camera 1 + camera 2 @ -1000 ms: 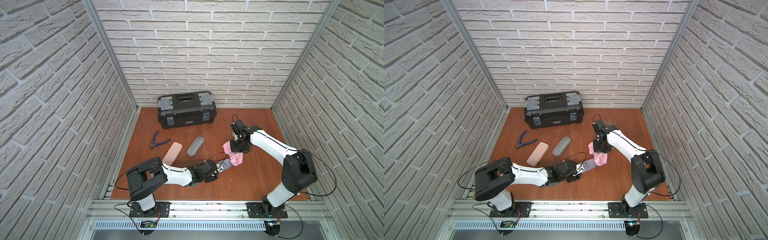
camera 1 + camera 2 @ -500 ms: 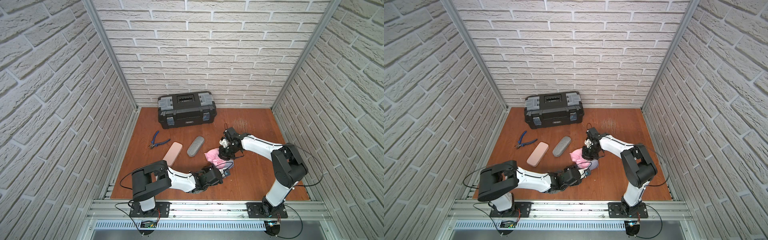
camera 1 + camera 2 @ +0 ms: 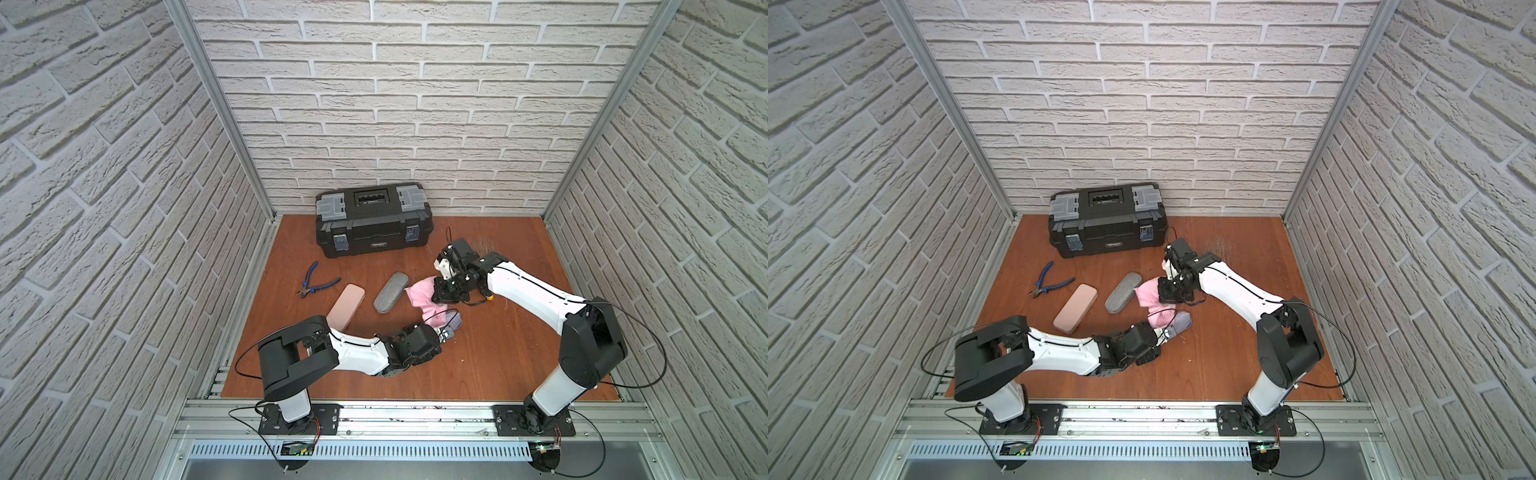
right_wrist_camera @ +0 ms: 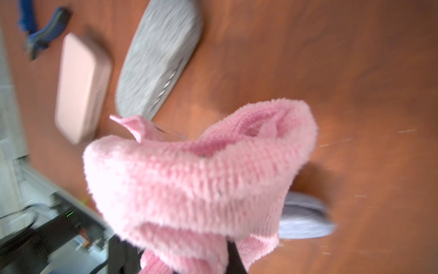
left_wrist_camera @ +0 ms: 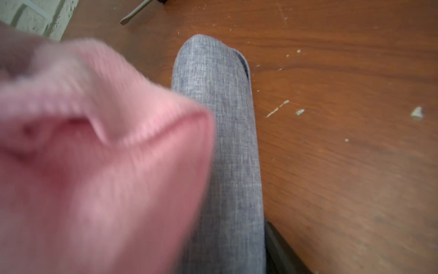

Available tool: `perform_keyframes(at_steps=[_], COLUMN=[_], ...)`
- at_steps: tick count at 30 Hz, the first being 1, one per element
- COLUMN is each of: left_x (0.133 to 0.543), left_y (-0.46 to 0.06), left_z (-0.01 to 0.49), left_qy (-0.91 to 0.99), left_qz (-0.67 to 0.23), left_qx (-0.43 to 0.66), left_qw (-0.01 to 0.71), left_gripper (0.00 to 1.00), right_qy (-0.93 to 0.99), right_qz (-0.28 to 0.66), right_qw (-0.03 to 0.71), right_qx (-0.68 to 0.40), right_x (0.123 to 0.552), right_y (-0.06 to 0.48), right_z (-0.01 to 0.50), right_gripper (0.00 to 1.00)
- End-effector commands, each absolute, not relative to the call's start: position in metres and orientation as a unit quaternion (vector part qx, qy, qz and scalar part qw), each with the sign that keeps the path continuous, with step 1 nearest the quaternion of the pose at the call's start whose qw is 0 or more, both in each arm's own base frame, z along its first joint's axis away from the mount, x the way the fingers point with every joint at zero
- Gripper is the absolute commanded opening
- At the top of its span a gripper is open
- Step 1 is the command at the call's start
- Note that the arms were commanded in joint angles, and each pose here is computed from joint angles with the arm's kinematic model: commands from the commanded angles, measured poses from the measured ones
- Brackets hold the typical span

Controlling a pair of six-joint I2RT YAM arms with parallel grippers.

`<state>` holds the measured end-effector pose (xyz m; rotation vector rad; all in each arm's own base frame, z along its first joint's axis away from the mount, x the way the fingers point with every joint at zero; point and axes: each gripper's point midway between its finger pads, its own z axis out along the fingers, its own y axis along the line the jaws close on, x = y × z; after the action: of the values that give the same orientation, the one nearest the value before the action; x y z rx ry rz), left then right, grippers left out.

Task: Wipe the eyeglass case
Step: Wipe the dirt from the eyeglass case.

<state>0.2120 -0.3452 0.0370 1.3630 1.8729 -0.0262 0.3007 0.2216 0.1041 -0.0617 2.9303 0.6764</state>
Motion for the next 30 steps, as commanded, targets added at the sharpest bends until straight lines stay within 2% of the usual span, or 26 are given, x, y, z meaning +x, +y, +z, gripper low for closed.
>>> perform_keyframes(at_steps=[1,3,5,7,9,13,17,25,30], left_x=[0.200,0.199,0.199,0.197,0.195,0.192,0.194,0.198,0.197], left_y=[-0.322,-0.321,-0.320,-0.320,-0.320,-0.319,-0.317,-0.316,-0.324], left_z=[0.014,0.013,0.013,0.013,0.011,0.007,0.006,0.009,0.020], left_qy=[0.765,0.768,0.772,0.775,0.777,0.784,0.795,0.832,0.843], left_qz=[-0.016,-0.024,-0.034,-0.049,-0.062,-0.085,-0.099,-0.111,-0.130], left_qx=[0.544,0.542,0.540,0.540,0.544,0.549,0.538,0.499,0.479], left_qw=[0.344,0.340,0.334,0.324,0.310,0.279,0.262,0.216,0.206], left_gripper=[0.17,0.17,0.17,0.17,0.17,0.17,0.17,0.16,0.16], right_qy=[0.956,0.966,0.990,0.999,0.997,0.993,0.990,0.994,0.998], right_qz=[0.291,0.255,0.139,0.019,-0.042,-0.049,-0.081,-0.038,0.008], right_qw=[-0.009,-0.013,-0.003,0.030,0.067,0.090,0.044,0.004,-0.014], right_qx=[0.033,0.050,0.034,0.005,-0.009,-0.053,-0.108,-0.100,-0.059], right_x=[0.279,0.281,0.285,0.297,0.314,0.338,0.345,0.314,0.294], right_y=[0.225,0.194,0.146,0.106,0.087,0.103,0.117,0.121,0.123], right_z=[0.079,0.062,0.053,0.063,0.083,0.097,0.072,0.049,0.039], right_gripper=[0.03,0.03,0.03,0.03,0.03,0.03,0.03,0.03,0.03])
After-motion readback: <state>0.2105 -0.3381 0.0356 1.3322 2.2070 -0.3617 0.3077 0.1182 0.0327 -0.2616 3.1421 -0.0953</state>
